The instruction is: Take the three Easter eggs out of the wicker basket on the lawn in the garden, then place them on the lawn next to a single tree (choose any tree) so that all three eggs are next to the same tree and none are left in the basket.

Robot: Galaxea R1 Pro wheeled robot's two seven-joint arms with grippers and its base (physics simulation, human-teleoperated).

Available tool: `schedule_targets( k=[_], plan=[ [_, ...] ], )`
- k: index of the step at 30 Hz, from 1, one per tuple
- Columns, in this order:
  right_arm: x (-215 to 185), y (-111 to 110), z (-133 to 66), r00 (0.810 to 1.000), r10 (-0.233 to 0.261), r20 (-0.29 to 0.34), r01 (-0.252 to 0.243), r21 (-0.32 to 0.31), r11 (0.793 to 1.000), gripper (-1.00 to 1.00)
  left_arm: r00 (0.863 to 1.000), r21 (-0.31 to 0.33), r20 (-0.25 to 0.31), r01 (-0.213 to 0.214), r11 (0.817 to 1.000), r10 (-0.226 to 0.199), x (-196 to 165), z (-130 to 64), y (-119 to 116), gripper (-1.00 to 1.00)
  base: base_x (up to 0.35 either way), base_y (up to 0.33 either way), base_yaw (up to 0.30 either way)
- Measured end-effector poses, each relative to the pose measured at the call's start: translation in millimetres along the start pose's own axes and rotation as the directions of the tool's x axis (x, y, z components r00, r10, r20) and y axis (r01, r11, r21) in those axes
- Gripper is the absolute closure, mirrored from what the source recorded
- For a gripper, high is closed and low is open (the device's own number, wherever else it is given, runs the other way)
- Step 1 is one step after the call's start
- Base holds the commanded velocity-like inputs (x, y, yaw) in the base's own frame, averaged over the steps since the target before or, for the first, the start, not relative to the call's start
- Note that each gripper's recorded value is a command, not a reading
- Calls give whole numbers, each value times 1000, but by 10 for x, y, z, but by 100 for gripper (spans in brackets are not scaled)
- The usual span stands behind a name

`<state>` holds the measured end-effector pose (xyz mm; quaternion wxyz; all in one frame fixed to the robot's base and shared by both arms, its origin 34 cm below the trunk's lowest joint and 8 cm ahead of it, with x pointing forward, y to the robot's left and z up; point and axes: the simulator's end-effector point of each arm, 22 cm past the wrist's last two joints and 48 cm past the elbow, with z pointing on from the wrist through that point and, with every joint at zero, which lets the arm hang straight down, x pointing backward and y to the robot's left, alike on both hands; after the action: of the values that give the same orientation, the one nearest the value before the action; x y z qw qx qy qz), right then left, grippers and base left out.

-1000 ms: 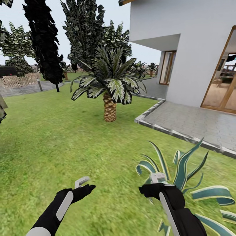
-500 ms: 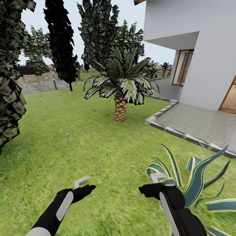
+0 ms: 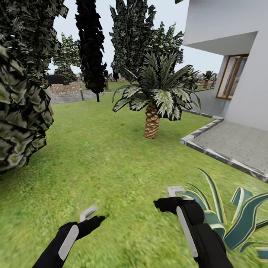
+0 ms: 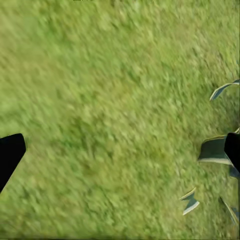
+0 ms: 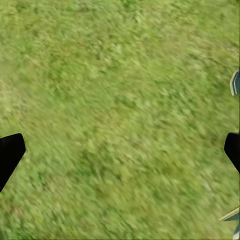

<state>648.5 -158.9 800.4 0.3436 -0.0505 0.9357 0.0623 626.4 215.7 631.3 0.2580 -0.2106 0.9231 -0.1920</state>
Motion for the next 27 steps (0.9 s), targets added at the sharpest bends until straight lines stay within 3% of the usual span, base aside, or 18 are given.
schedule_targets(
  k=[2, 5, 13, 27],
  plan=[
    [-271, 29, -14, 999, -3, 38, 3, -5, 1000, -100, 997, -17, 32, 75, 997, -74, -1, -100, 259, -100, 0, 0, 142],
    [-360, 41, -18, 999, -5, 50, 5, -6, 1000, -100, 995, -25, 35, 96, 995, -96, 35, -119, 342, -100, 0, 0, 116],
    [-370, 112, -11, 999, -10, 50, 10, -16, 1000, -100, 992, -31, 67, 109, 994, -107, 13, -121, 396, -100, 55, 53, 81],
    [-337, 171, -10, 999, -4, 45, 5, -28, 1000, -100, 992, -30, 72, 105, 994, -103, 16, -116, 387, -100, 226, 193, 8]
  ],
)
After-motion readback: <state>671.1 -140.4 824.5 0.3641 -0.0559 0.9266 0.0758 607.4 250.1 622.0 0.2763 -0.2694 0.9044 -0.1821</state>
